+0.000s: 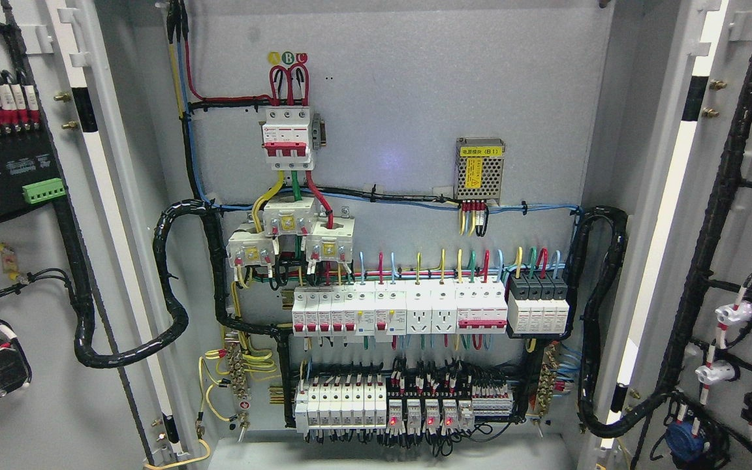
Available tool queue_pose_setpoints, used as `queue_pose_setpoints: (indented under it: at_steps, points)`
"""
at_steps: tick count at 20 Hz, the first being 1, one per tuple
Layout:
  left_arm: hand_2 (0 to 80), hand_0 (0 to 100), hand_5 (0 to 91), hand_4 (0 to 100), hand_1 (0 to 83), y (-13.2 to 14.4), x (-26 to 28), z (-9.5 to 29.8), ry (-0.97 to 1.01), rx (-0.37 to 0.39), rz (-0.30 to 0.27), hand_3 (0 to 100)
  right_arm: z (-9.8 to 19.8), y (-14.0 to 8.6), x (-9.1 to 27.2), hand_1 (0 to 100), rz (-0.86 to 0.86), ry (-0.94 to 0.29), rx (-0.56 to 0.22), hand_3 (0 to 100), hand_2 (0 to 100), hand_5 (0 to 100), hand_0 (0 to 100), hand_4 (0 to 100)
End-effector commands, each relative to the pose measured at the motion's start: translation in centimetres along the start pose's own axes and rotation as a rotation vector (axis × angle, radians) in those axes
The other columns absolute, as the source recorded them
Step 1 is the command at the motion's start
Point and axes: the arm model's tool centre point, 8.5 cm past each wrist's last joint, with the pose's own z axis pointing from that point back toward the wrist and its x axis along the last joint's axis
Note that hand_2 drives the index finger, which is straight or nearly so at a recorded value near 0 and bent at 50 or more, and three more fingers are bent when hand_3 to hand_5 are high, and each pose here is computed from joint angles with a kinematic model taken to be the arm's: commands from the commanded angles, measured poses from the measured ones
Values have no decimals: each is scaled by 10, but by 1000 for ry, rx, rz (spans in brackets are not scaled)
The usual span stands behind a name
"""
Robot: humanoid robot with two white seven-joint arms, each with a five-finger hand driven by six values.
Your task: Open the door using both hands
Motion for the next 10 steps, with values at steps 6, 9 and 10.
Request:
queue_pose_setpoints:
  at_steps: [6,9,10]
  points:
    - [0,0,0,0,0,-97,-32,63,115,-186,82,0,87,65,-129,0,-53,462,149,0,0,0,191,0]
    - [0,0,0,0,0,-117,-58,100,235,-184,105,0,146,81,-174,0,-51,672,191,0,0,0,191,0]
    - [0,0,0,0,0,-121,-72,118,296,-171,107,0,164,87,-187,0,-60,734,189,0,0,0,191,0]
